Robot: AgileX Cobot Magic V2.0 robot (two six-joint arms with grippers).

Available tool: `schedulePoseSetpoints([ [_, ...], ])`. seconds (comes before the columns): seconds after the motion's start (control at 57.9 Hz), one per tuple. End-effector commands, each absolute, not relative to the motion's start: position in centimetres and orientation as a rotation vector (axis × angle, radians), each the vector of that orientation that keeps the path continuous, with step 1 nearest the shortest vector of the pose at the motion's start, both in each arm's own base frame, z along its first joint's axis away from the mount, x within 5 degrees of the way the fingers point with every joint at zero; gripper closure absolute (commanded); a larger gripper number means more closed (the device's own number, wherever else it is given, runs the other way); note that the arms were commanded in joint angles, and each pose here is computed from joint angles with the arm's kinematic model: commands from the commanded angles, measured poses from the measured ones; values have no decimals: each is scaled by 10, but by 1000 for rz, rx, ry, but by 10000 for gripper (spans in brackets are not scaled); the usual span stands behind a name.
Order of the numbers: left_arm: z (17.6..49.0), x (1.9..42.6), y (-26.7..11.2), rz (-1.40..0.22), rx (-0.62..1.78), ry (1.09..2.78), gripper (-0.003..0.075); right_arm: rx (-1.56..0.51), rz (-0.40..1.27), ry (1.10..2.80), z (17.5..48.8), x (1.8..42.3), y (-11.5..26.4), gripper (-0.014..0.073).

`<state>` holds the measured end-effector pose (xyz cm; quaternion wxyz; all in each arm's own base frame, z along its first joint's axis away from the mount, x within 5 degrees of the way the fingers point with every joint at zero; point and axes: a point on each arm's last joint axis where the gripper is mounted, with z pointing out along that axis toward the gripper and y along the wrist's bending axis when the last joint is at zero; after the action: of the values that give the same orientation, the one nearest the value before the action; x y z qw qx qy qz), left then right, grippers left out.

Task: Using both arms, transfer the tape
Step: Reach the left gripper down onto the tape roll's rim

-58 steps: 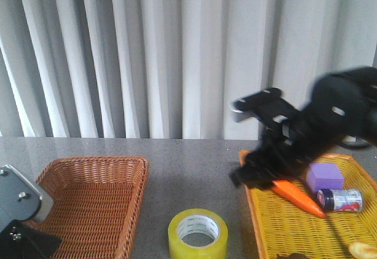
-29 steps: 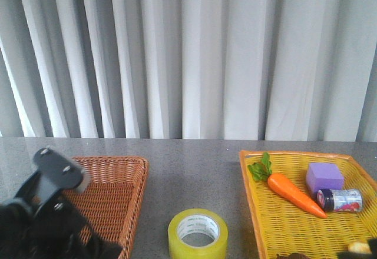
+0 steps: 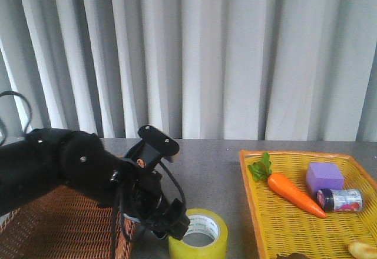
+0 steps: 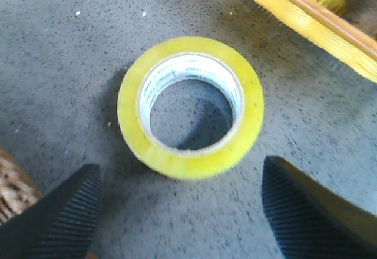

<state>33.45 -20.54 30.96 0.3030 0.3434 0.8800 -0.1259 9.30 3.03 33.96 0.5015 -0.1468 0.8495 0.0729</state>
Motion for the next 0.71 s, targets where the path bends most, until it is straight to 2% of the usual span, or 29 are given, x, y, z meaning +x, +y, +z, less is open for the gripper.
schedulePoseSetpoints([
  [0.0,332,346,-216,-361,891,2266,186,-335,181,1974,352,95,30,242],
  [0.328,300,397,-240,-277,956,2384,243,-335,181,1974,352,95,30,242],
  [0.691,265,422,-253,-265,920,2450,303,-336,181,1975,352,95,30,242],
])
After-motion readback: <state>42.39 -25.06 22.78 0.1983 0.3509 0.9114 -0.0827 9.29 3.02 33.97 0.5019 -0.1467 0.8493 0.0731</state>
